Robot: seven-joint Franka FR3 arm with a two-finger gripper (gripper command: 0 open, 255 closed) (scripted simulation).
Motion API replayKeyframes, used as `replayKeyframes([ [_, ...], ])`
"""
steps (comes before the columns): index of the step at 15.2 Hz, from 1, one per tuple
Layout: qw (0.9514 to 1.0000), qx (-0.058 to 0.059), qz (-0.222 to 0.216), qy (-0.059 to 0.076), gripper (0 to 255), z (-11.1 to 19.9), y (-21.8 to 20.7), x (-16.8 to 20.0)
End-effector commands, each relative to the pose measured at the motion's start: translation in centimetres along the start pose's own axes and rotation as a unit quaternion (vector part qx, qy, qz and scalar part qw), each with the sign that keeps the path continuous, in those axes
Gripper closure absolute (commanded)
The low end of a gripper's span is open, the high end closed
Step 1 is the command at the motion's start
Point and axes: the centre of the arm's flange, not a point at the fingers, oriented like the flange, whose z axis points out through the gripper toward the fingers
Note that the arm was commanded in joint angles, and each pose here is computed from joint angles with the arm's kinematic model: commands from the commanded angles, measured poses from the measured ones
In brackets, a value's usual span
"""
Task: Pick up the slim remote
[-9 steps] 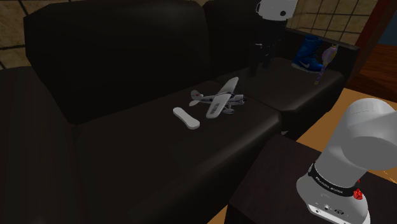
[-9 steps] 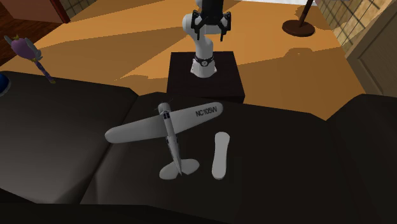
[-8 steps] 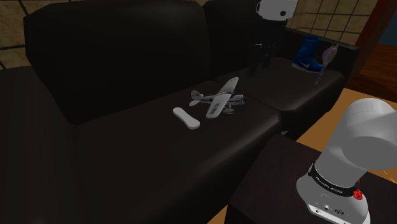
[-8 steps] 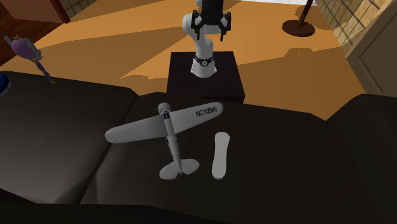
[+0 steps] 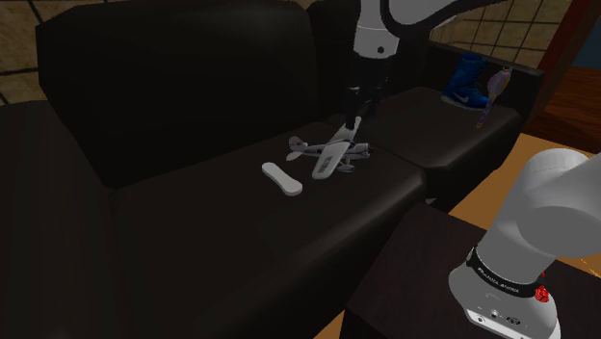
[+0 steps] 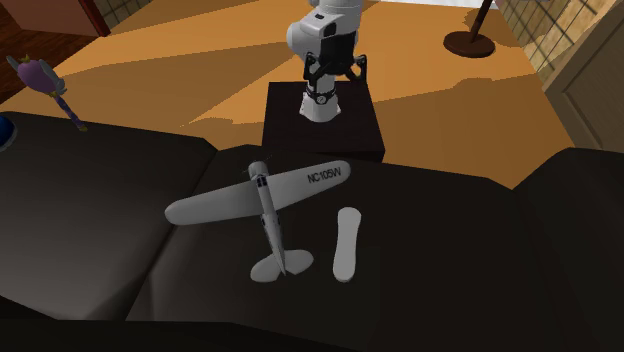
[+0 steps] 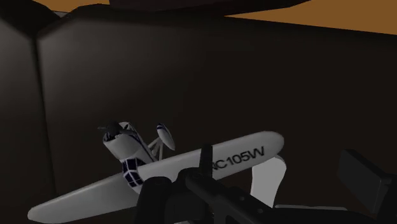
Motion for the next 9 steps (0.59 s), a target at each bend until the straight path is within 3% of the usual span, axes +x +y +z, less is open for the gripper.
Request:
replayKeyframes([
  [1, 1.0, 0.001, 0.001, -0.002, 0, 2.4, -0.6, 2.2],
  [9, 0.9999, 0.006, 0.004, -0.011, 0, 9.6, -2.3, 10.0],
])
